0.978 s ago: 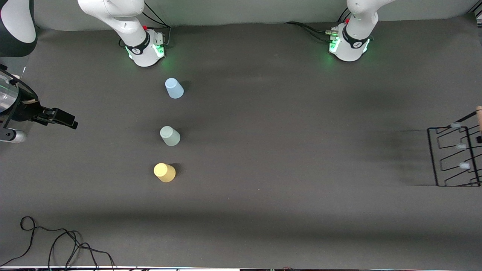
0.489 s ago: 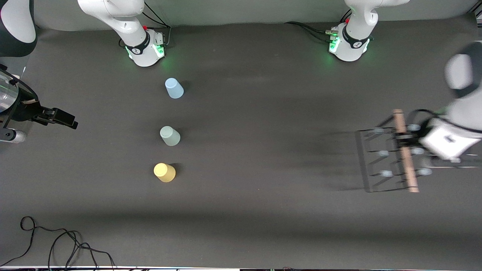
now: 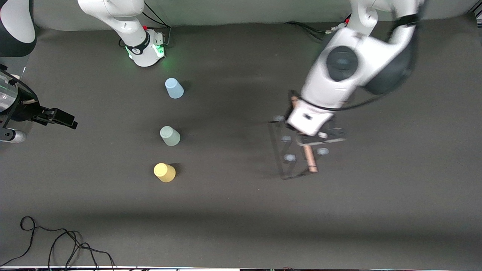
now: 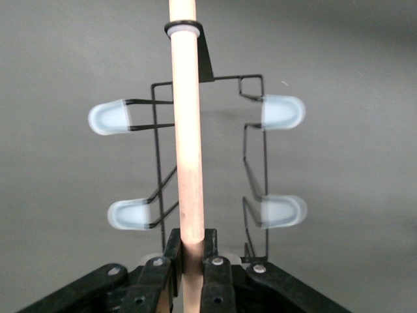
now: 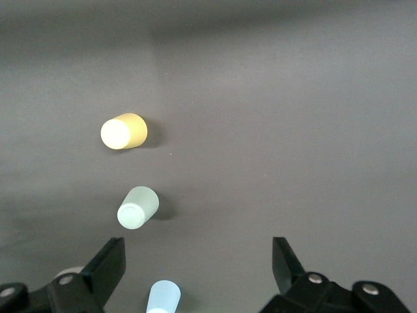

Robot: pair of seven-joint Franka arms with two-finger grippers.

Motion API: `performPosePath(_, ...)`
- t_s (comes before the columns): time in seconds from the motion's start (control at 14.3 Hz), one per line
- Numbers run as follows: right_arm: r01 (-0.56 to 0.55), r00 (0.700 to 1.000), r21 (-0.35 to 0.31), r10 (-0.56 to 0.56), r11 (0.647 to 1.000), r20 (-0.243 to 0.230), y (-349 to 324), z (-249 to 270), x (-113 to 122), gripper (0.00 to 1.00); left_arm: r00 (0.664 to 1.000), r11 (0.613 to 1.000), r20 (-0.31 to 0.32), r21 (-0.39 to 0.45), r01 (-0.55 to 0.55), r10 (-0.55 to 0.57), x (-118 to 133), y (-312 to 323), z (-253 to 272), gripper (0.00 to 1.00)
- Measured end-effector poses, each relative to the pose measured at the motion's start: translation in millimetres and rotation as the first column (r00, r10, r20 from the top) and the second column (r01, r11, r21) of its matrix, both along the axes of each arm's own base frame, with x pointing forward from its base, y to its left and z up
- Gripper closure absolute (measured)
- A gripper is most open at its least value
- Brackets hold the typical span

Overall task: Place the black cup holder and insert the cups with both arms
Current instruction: 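Carry the rack to the table middle with the left gripper, then lower the rack with the left gripper while the right gripper grasps the green cup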

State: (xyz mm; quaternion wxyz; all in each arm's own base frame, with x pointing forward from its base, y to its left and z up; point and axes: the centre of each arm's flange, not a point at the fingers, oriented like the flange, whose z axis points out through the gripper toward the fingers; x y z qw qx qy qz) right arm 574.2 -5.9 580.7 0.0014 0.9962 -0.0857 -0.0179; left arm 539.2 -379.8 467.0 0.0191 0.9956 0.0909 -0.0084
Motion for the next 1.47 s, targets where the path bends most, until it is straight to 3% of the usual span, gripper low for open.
performPosePath(0.28, 0.008, 1.0, 0.0, -0.008, 1.0, -0.004, 0.0, -0.3, -0.4, 0.0, 0.999, 0.999, -0.003, -0.014, -0.035, 0.035, -46.1, -112.2, -39.3, 0.84)
performPosePath(0.49, 0.009, 1.0, 0.0, -0.009, 1.0, -0.023, 0.0, -1.9, -2.5, 0.0, 0.999, 0.999, 0.033, -0.03, -0.027, 0.028, -66.3, -163.2, -74.5, 0.84)
performPosePath(0.98, -0.007, 0.999, 0.002, 0.007, 1.0, -0.041, 9.5, -7.2, -3.8, 0.0, 0.996, 0.999, 0.081, -0.02, 0.038, -0.036, -58.8, -176.7, -116.2, 0.84)
performPosePath(1.47, 0.011, 0.999, -0.012, -0.011, 1.0, -0.048, 109.4, -75.1, -11.0, 0.0, 0.989, 0.994, 0.095, 0.004, 0.109, -0.109, -56.7, -177.2, -126.5, 0.84)
